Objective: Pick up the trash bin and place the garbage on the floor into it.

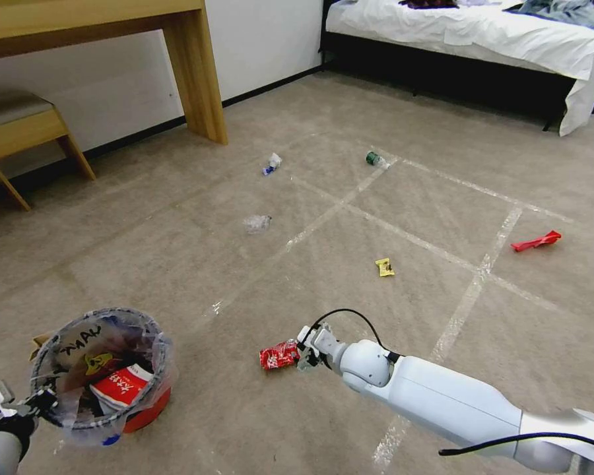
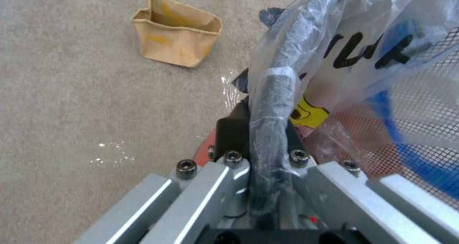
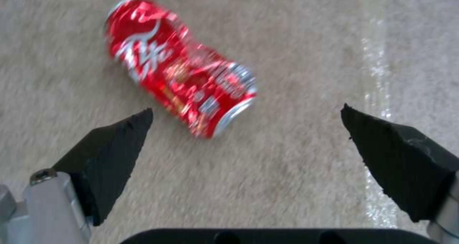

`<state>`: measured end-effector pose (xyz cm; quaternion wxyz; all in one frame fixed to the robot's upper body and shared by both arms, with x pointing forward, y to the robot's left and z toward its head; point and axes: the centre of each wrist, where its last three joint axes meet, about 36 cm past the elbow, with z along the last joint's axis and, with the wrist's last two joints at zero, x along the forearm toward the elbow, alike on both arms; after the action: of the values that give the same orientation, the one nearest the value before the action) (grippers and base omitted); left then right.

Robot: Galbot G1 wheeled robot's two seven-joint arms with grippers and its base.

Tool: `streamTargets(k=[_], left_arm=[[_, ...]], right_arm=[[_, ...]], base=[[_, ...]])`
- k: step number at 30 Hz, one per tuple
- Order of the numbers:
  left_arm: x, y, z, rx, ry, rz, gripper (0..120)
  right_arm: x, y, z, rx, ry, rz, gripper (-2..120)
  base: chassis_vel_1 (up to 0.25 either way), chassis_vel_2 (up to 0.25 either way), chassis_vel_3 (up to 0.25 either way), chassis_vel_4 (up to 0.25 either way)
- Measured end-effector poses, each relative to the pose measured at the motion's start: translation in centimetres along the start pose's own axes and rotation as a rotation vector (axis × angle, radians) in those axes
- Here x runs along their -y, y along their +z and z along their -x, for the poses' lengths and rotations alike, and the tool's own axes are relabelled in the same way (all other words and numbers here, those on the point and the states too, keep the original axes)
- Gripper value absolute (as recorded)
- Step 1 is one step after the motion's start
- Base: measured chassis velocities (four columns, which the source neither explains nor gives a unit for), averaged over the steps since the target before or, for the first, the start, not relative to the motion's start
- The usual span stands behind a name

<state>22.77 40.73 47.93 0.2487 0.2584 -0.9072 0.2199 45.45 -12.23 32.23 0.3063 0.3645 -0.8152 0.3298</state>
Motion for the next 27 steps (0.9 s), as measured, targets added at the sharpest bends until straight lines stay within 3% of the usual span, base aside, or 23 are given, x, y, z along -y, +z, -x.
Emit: streamTargets(k=[5,15,27], left_arm=[[-0.1,-0.1,-0.1,0.004,-0.003,-0.003,1],[-0.1,0.0,-0.1,0.004,-0.004,-0.006,1],[-0.4,0.1,0.1,0.002,-0.008,-0.011,1]], right_arm=[[-0.9,1.0,0.7,-0.028,-0.034,-0.058,100],[-1.9,1.2,2.5,-0.019,-0.049,-0.095,100],[-3.7,-0.6,5.7,0.035,-0.05,-0.144,100]], base=[[0.0,0.0,0.0,0.0],[0.0,0.0,0.0,0.0],[0.0,0.0,0.0,0.0]])
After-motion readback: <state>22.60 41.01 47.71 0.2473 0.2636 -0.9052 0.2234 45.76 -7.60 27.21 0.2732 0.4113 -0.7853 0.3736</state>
